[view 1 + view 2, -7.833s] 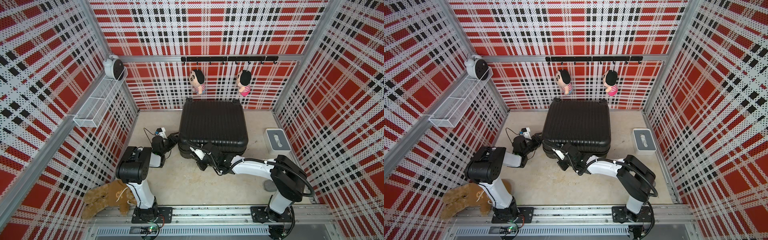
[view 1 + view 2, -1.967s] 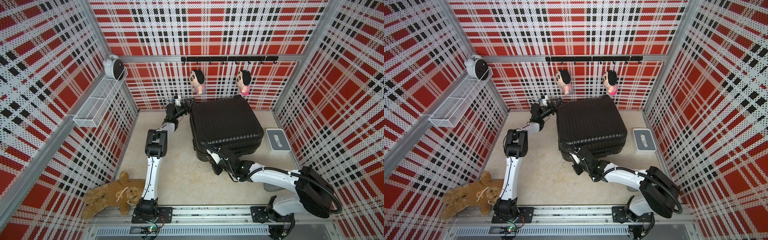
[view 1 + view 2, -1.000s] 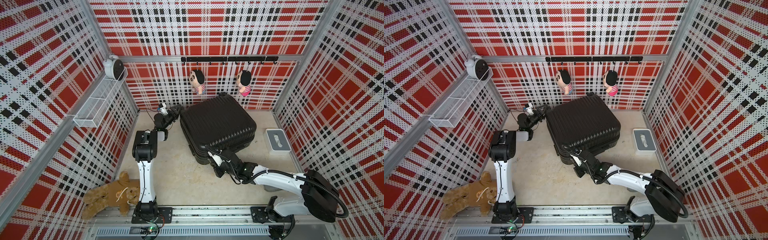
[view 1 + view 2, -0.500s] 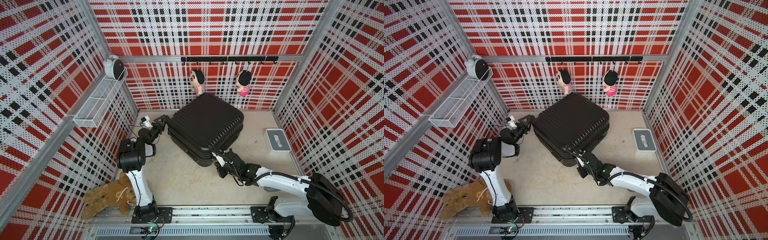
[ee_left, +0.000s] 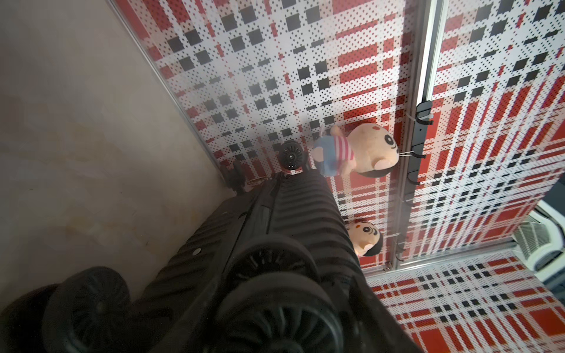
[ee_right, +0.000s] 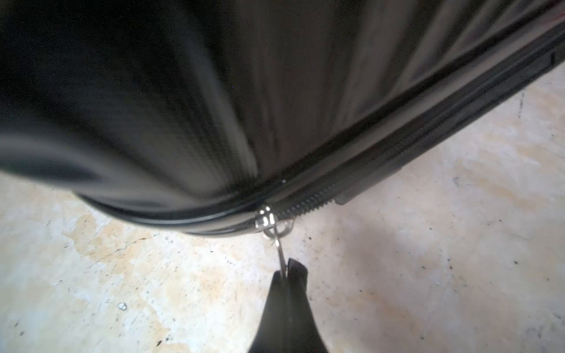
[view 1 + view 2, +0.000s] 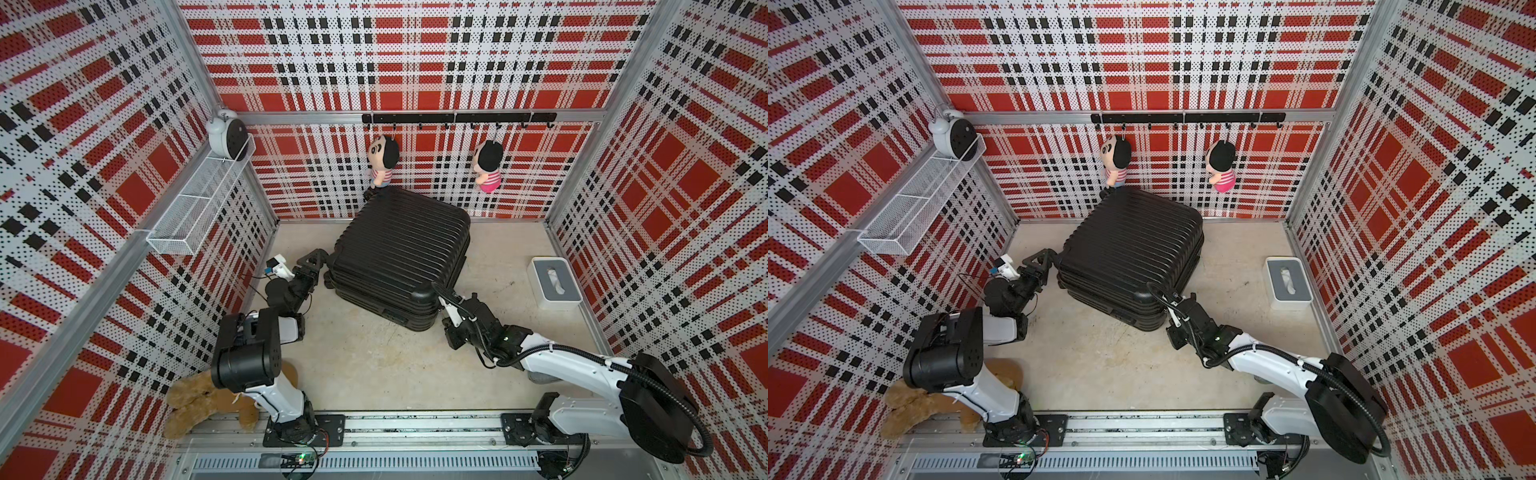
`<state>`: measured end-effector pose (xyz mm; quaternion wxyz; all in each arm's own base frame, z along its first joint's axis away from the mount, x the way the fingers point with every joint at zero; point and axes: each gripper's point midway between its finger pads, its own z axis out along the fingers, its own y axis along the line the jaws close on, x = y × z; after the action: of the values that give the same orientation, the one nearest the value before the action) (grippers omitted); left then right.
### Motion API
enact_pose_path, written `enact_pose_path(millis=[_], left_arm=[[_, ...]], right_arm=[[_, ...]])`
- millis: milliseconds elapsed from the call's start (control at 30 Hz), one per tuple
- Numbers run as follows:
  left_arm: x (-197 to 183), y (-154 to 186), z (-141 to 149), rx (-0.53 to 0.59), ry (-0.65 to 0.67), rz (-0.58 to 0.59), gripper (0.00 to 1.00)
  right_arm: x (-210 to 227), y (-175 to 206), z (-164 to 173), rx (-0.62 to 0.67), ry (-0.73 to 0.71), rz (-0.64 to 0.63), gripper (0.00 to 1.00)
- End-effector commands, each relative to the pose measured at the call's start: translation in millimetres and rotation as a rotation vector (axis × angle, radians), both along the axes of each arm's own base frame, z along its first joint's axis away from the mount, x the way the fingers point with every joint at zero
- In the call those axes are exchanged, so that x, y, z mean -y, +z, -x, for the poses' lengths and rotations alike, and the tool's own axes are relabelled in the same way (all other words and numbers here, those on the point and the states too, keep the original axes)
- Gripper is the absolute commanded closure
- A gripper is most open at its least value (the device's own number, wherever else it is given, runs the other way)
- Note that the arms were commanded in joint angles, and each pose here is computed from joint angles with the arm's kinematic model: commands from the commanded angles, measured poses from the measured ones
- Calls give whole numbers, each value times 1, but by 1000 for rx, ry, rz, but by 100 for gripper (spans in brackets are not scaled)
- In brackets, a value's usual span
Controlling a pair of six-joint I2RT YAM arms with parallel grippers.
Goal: Open the suitcase zippers
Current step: Adjust the suitcase at the center of the board.
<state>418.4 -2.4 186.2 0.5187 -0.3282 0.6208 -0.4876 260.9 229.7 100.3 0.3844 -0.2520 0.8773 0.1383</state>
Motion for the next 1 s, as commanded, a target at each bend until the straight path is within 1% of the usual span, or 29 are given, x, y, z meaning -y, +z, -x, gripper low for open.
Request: enact_pose_path(millis=[0,200,333,500,667,967], left_arm=[[66,-17,36,-55,-214,-137,80],[89,-17,69,-93,-217,-198,80],[91,-17,79,-105,-206,-216,80],[85,-21,80,-122,-176,-236,80],[84,-24,82,-130,-166,-237,81],[84,-28,85,-142,-158,-243,81]], right_arm=[[-3,19,-12,59,-7,-60,100],[13,15,-22,48,-49,-72,100],[18,14,-24,45,-62,-74,100],[17,17,-18,38,-42,-101,100],[17,23,-1,40,5,-159,100],[20,27,14,33,29,-191,100]])
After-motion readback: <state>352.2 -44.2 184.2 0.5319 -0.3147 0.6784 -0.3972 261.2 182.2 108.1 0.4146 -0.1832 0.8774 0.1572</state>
